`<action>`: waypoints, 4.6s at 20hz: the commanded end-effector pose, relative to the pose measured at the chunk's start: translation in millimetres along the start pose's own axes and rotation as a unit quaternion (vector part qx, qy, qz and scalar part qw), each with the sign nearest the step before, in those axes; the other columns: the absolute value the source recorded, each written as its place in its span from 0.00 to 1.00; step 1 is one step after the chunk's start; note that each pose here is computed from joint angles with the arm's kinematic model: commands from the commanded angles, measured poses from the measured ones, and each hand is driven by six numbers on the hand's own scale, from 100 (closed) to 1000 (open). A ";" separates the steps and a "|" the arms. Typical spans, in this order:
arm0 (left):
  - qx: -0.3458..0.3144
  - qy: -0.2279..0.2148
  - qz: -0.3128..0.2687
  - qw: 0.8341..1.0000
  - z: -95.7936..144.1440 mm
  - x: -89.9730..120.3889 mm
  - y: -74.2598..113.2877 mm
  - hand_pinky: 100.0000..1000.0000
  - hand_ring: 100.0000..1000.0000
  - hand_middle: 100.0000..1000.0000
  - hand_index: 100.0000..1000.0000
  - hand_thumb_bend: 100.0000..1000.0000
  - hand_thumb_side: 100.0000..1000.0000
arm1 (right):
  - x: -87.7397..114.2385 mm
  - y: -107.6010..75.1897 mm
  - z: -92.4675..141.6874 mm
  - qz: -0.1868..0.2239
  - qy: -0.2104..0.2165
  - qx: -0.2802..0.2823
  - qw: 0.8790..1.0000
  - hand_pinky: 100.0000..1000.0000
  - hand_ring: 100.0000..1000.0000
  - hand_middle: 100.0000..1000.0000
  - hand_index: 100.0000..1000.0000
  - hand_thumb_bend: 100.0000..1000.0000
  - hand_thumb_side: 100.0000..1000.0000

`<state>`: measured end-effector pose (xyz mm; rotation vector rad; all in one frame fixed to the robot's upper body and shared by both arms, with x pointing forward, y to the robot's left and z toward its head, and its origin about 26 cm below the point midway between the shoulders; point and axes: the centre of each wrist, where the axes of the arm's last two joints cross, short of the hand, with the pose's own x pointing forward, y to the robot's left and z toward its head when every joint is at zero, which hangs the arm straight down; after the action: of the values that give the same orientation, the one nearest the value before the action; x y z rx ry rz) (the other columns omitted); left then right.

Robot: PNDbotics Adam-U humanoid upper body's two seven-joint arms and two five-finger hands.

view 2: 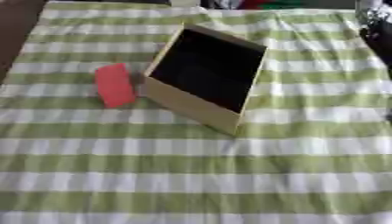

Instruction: Pick up objects on the table and place them in the box.

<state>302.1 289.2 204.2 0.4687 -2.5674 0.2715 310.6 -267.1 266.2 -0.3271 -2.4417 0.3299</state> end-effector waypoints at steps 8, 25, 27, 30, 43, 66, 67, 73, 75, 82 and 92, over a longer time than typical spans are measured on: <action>-0.093 -0.048 -0.196 0.975 -47.0 24.8 9.8 0.82 0.51 0.63 0.82 0.23 0.00 | 6.0 -5.9 -0.8 0.012 -0.009 0.004 1.000 0.89 0.73 0.68 0.87 0.00 0.42; -0.452 0.002 -0.394 0.800 -107.2 52.6 9.4 0.63 0.65 0.73 0.88 0.33 0.08 | 6.4 -4.1 -0.7 0.015 -0.006 0.021 1.000 0.89 0.73 0.68 0.87 0.00 0.43; -0.479 0.006 -0.410 0.776 -109.6 53.4 6.4 0.63 0.67 0.74 0.88 0.35 0.16 | 6.6 -3.6 -0.9 0.015 -0.006 0.023 1.000 0.89 0.73 0.68 0.87 0.00 0.43; -0.510 0.012 -0.429 0.745 -113.2 55.7 1.0 0.62 0.70 0.75 0.89 0.43 0.28 | 6.8 -2.8 -1.1 0.014 -0.006 0.027 1.000 0.89 0.73 0.68 0.87 0.00 0.44; -0.594 0.025 -0.463 0.657 -124.5 51.9 -35.7 0.64 0.77 0.79 0.90 0.61 0.49 | 6.4 -0.1 -0.4 0.009 -0.002 0.036 0.999 0.89 0.73 0.68 0.87 0.00 0.44; -0.680 0.057 -0.488 0.544 -153.6 6.2 -93.8 0.72 0.83 0.83 0.89 0.73 0.61 | 4.0 1.9 3.2 0.005 0.010 0.042 0.999 0.89 0.72 0.68 0.87 0.00 0.47; -0.683 0.061 -0.488 0.539 -154.6 1.8 -95.7 0.72 0.83 0.83 0.89 0.74 0.61 | 3.9 2.0 3.4 0.005 0.011 0.042 0.999 0.89 0.72 0.68 0.87 0.00 0.47; -0.694 0.084 -0.475 0.535 -159.7 -17.1 -103.7 0.78 0.82 0.81 0.87 0.73 0.63 | 3.9 2.7 3.3 0.002 0.011 0.041 0.999 0.89 0.72 0.68 0.87 0.00 0.47; -0.702 0.092 -0.466 0.531 -158.8 -21.8 -105.5 0.80 0.81 0.80 0.86 0.73 0.66 | 3.9 2.9 3.2 0.001 0.011 0.041 0.999 0.89 0.72 0.68 0.87 0.00 0.47; -0.729 0.106 -0.435 0.518 -153.7 -27.7 -115.6 0.83 0.77 0.78 0.84 0.74 0.73 | 3.3 3.3 4.0 -0.001 0.015 0.039 0.999 0.89 0.72 0.68 0.87 0.00 0.48; -0.746 0.104 -0.423 0.503 -143.4 -33.1 -127.0 0.82 0.78 0.79 0.88 0.73 0.58 | 3.0 3.9 4.4 -0.005 0.017 0.034 0.999 0.89 0.72 0.68 0.87 0.00 0.48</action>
<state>442.5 219.7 310.1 0.6941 -1.1308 -1.8888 310.0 -263.2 255.2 -0.2849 -2.3612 0.3956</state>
